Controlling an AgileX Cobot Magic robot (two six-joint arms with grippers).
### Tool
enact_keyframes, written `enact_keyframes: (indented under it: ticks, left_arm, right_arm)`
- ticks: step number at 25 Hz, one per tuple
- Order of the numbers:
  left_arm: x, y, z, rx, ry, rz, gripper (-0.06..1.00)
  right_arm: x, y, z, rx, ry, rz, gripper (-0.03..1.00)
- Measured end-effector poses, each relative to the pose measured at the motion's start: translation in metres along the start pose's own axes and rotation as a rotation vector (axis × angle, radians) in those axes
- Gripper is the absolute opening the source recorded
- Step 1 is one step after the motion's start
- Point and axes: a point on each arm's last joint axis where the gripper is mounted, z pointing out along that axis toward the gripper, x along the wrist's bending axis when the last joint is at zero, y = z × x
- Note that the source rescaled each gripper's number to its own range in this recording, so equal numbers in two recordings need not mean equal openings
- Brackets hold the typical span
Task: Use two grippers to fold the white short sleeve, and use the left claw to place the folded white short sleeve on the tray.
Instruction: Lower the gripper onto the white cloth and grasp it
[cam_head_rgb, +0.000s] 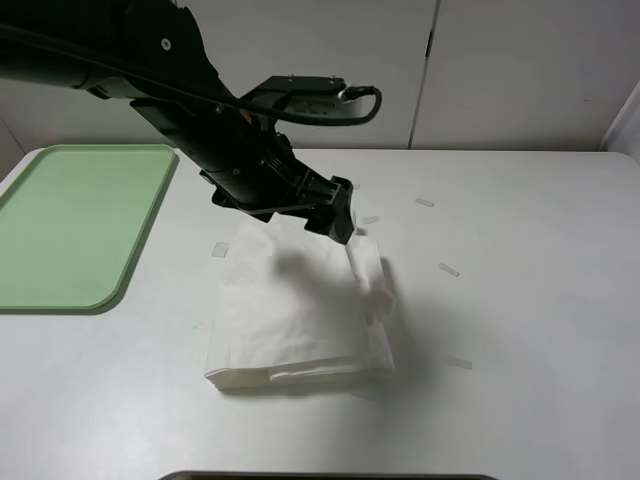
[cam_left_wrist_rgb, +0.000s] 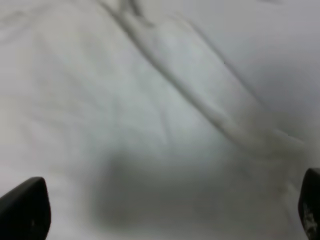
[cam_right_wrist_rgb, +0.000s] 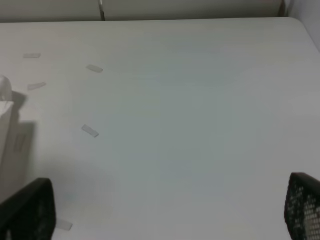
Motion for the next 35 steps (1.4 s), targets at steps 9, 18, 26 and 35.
enact_keyframes:
  ticks: [9, 18, 26, 35]
  left_arm:
    - [0.035, -0.004, 0.041, -0.021, 0.074, -0.044, 1.0]
    - [0.048, -0.017, 0.093, -0.07, 0.113, -0.05, 1.0]
    - [0.039, 0.019, 0.066, -0.15, 0.087, -0.039, 1.0]
    - [0.05, 0.03, 0.005, -0.037, 0.075, -0.163, 1.0]
  right_arm:
    - [0.0, 0.0, 0.0, 0.0, 0.0, 0.0, 1.0]
    - [0.0, 0.0, 0.0, 0.0, 0.0, 0.0, 1.0]
    - [0.0, 0.0, 0.0, 0.0, 0.0, 0.0, 1.0]
    - [0.0, 0.0, 0.0, 0.0, 0.0, 0.0, 1.0]
